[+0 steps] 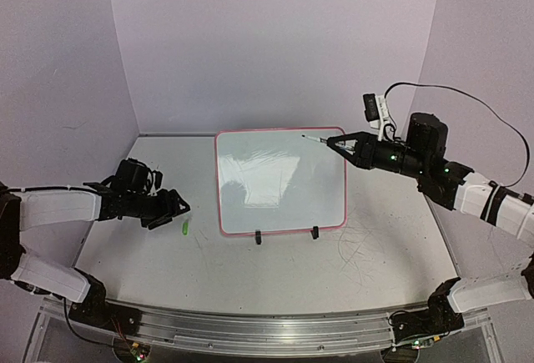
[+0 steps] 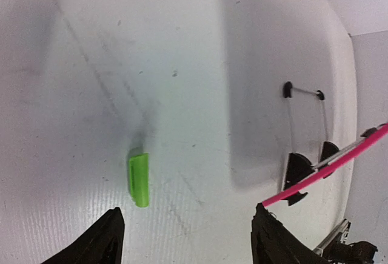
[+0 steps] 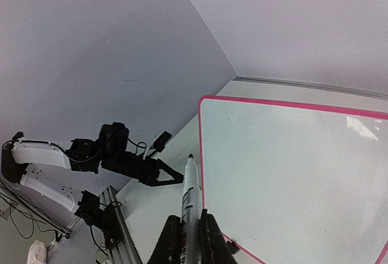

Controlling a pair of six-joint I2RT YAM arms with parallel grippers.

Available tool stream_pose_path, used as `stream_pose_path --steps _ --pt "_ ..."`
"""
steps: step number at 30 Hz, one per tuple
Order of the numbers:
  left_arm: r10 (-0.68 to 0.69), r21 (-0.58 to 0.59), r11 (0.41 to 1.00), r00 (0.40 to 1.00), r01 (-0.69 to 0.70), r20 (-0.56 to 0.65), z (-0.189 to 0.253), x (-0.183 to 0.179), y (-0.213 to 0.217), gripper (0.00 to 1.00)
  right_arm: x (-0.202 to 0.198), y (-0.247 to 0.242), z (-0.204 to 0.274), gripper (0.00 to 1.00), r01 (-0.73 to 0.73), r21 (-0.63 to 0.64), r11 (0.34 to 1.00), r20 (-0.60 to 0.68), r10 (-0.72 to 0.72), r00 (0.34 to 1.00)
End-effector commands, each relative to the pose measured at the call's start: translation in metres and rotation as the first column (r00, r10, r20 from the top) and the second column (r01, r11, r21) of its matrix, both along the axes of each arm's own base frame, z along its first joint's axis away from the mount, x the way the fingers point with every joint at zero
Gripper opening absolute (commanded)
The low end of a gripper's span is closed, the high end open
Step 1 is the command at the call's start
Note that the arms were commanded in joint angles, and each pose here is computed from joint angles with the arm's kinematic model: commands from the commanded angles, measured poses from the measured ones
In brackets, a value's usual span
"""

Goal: Write a sentence on the whiteboard
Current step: Place the pen cap at the center of the board, then hold the whiteboard at the center of the board.

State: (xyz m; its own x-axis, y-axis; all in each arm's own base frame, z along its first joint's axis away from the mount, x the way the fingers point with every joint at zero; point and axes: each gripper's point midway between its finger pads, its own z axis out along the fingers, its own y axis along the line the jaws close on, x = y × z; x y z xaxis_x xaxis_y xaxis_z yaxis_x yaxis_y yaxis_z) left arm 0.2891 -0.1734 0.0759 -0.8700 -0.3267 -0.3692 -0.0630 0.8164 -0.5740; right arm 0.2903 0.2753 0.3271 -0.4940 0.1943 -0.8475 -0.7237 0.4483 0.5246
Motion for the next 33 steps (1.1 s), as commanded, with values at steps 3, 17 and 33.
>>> stream_pose_path --steps 3,17,33 --pt "-0.121 -0.105 0.983 0.958 0.153 0.259 0.081 0.014 -0.027 0.84 0.006 -0.004 0.013 0.0 0.074 -0.038 0.997 0.022 -0.073 0.997" --pt "-0.13 -0.192 0.949 0.867 0.249 0.481 0.14 0.036 -0.049 0.92 0.025 -0.016 0.017 0.0 0.343 -0.192 0.92 0.028 -0.344 0.938" --pt "-0.161 -0.277 0.893 0.829 0.353 0.536 0.144 0.056 -0.076 0.91 0.026 -0.045 0.083 0.0 0.476 -0.093 0.874 0.263 -0.44 0.859"
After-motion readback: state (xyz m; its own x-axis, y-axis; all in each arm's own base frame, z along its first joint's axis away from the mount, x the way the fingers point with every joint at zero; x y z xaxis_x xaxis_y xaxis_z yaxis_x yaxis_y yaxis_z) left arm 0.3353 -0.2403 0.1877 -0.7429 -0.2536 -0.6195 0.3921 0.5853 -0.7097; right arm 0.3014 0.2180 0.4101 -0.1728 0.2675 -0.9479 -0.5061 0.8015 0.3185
